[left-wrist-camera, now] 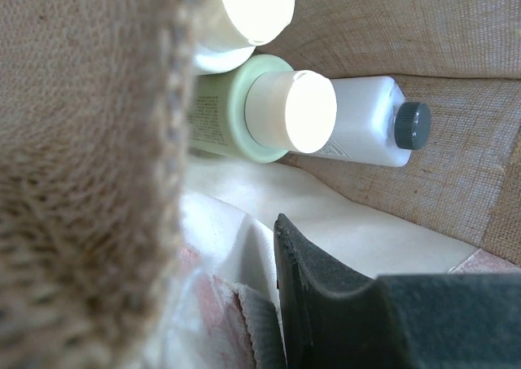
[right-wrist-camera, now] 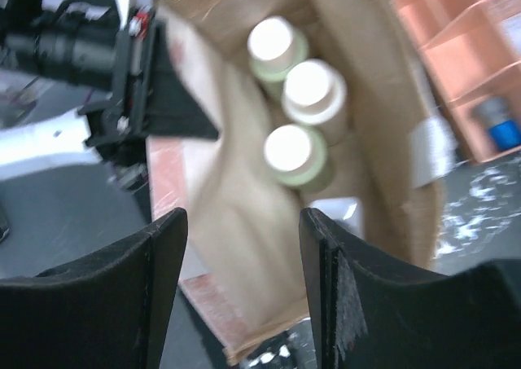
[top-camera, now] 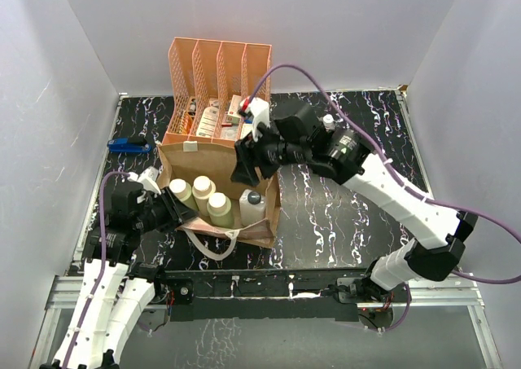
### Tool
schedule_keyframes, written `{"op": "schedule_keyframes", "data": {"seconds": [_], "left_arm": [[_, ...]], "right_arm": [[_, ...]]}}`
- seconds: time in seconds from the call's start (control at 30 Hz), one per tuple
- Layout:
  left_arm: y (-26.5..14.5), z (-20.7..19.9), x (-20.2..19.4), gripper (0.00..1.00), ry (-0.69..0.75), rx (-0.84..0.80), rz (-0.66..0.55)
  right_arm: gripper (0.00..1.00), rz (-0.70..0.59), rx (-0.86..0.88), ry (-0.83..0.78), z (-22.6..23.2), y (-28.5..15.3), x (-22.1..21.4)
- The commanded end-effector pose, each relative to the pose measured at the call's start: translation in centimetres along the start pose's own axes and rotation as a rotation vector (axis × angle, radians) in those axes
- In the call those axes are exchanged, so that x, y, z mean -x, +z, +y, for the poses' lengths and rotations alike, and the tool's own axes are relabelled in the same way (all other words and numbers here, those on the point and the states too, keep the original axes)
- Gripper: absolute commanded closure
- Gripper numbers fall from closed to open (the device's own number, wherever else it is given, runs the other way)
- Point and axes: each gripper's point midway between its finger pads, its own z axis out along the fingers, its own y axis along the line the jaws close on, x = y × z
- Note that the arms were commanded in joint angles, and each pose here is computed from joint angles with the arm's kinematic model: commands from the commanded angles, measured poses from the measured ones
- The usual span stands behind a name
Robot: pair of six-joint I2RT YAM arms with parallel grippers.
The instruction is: Take the personal care products out of the canvas bag
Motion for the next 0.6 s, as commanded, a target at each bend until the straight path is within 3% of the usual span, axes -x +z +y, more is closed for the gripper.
{"op": "schedule_keyframes", "data": {"seconds": [0.0, 0.13, 0.33, 0.47, 0.57], "left_arm": [[-0.6, -0.5, -0.8, 0.74, 0.01, -0.031, 0.026], [-0.9, -0.6, -0.7, 0.8, 0.02, -0.044, 0.003], [-0.9, -1.5, 0.2, 0.9, 0.009, -0.1, -0.072], [-1.0, -2.0, 1.3, 1.0, -0.03, -0.138, -0.159], [-1.2, -2.1, 2.1, 1.0, -0.051, -0.166, -0.238]], "right_arm": [[0.46, 0.045, 0.175, 0.024, 3.4, 1.5, -2.6], [0.62, 0.109, 0.253, 0.04, 5.4, 2.4, -6.2], [0.71, 0.153, 0.36, 0.01, 8.8, 2.4, -10.3], [0.78, 0.196, 0.351, -0.001, 8.7, 3.3, -13.7], [0.82, 0.203, 0.326, -0.013, 7.8, 3.8, -16.1]]}}
